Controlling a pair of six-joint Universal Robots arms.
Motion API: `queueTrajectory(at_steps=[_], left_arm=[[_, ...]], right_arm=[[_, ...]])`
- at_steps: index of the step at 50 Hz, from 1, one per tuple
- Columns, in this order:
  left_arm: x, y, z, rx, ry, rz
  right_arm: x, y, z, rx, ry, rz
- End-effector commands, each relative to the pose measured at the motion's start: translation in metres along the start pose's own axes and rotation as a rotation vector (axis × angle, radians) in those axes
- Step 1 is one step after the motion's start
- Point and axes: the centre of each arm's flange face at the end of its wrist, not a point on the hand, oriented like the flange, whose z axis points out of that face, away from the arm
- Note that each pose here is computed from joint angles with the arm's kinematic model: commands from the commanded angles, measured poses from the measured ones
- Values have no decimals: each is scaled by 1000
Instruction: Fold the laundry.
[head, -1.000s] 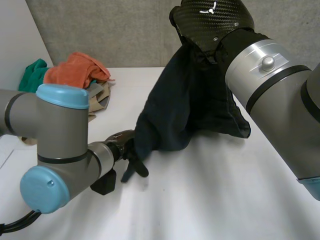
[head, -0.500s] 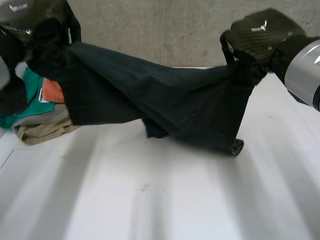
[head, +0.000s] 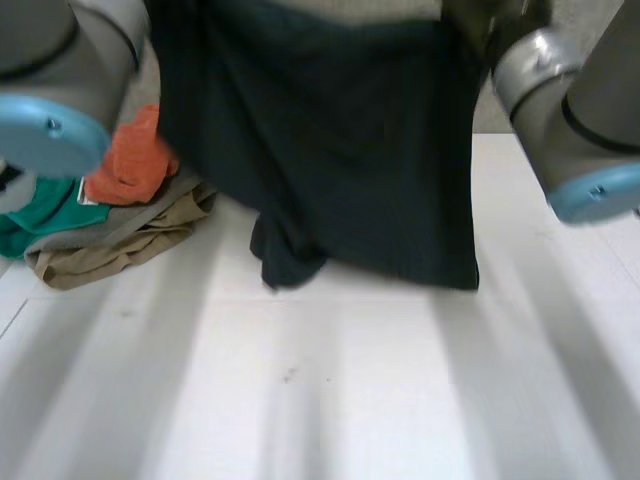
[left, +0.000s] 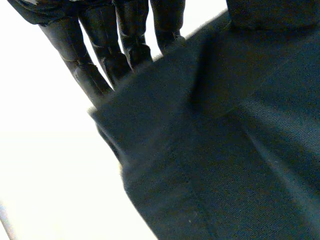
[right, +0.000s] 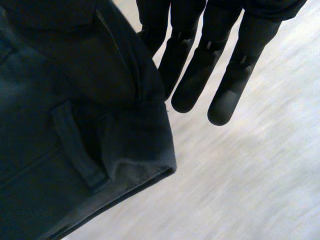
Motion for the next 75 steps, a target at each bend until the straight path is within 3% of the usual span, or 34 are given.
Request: queueTrajectory(at_steps=[1,8,16,21,28,36,43,51,58,66,75], left_arm=[[-24,-73,4,342,-119,-23],[-22,-40,-15,165,-84,-4],[-3,47,-55,-155,1,22],[25,113,-98,-383,103,48],[42,161,-139,-593,190,82],[41,148,-184,-762,284,116],[52,118,-262,-1032,527,143],[65,100,-300,-1165,681,112],[68,99,-281,-1117,640,137],[59,127,-215,-975,482,183],[72,155,-117,-626,391,279]], right_arm=[[36,-55,31,455,192,-45],[8,-31,24,385,7,-44],[-34,42,-5,172,-210,-10],[-69,103,-50,-36,-373,36],[-82,142,-102,-305,-457,10],[-64,114,-156,-606,-595,32],[-30,69,-214,-914,-810,-6],[-23,54,-251,-1022,-1021,-68],[-27,66,-241,-991,-965,-68],[-29,80,-217,-926,-830,-37],[-27,121,-153,-708,-476,-23]])
